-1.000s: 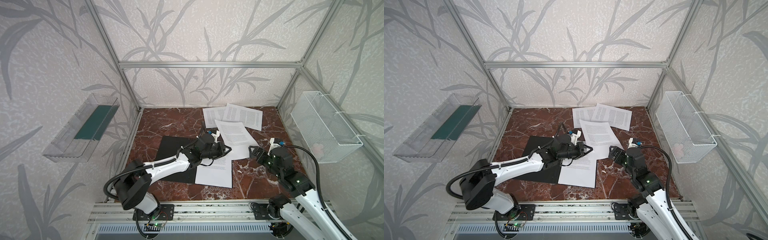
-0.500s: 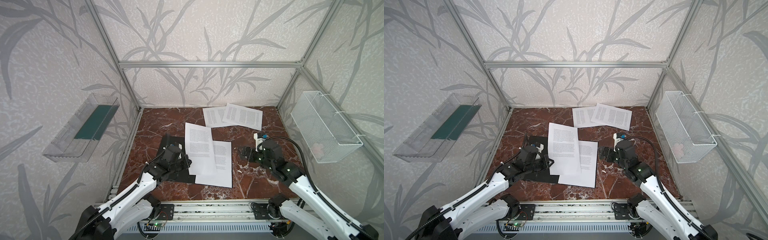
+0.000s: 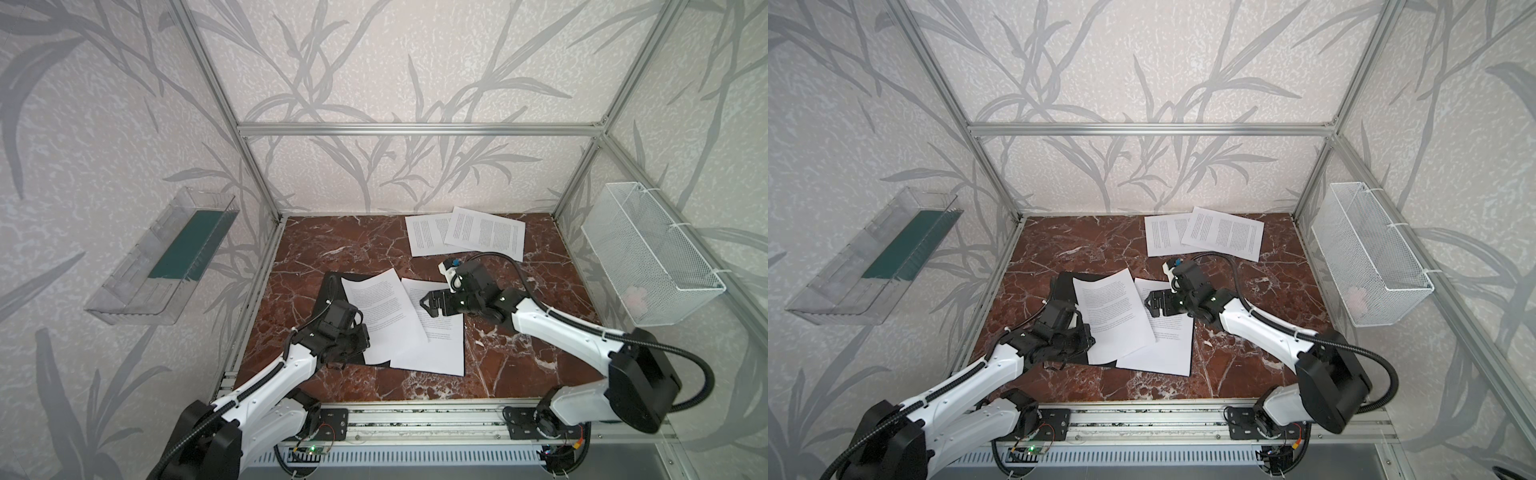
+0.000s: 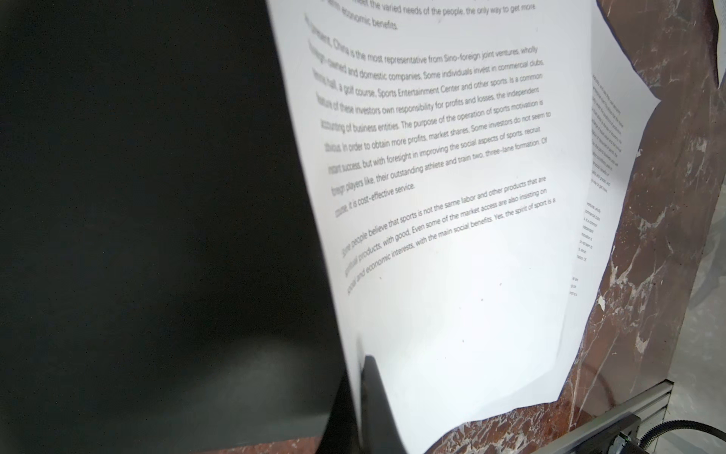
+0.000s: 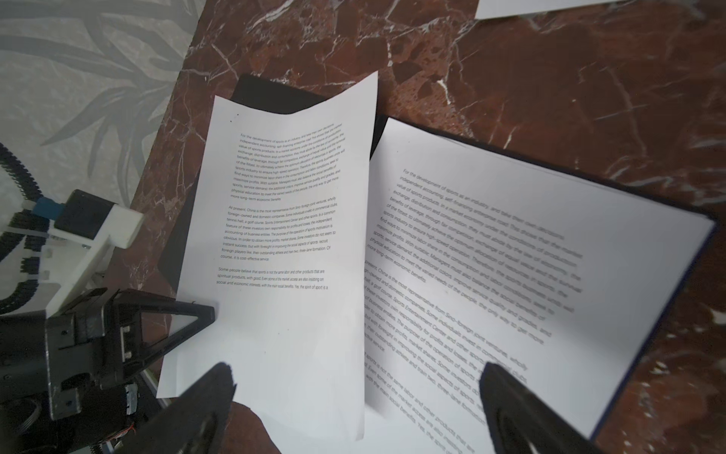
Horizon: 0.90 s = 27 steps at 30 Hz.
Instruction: Put the files into the folder
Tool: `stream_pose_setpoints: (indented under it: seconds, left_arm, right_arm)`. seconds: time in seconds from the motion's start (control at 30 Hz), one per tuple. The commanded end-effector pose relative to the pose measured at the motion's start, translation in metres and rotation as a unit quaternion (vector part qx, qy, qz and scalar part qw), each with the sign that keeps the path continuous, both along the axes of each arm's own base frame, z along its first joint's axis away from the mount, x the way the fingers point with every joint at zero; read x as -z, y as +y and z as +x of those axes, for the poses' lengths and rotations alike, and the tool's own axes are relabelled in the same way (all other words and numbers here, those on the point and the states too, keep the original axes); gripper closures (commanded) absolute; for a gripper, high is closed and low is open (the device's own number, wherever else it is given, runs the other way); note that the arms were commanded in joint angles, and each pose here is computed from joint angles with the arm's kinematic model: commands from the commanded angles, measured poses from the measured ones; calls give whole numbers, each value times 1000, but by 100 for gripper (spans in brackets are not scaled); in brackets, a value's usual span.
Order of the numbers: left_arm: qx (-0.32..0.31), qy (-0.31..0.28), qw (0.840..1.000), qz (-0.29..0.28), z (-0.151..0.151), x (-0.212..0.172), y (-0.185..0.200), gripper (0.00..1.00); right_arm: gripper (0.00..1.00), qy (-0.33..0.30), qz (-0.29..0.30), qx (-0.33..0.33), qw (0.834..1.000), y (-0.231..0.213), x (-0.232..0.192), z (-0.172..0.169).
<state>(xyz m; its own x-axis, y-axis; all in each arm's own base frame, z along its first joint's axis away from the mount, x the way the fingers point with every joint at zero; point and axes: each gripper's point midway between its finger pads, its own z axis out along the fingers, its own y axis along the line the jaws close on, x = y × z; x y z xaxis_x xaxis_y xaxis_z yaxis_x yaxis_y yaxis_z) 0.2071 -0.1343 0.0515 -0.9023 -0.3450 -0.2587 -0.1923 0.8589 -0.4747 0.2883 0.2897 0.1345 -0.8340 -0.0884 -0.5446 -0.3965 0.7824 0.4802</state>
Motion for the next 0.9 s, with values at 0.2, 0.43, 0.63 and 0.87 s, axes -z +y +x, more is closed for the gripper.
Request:
stream_pose_setpoints:
  seconds: [0.2, 0.43, 0.63, 0.87]
  left_arm:
    - [4, -8, 1000, 28, 1, 6, 9, 100]
    - [5, -12, 999, 32, 2, 7, 10, 100]
    - [0, -22, 999, 38, 2, 9, 14, 100]
    - [-5, -30, 998, 46, 1, 13, 19, 100]
  right_arm:
    - [5, 43, 0, -69, 997, 55, 36, 17]
    - [13, 75, -5, -85, 994, 75, 63, 28]
    - [19, 103, 14, -100, 990, 90, 74, 30]
    - [47, 101, 42, -110, 988, 100, 61, 31]
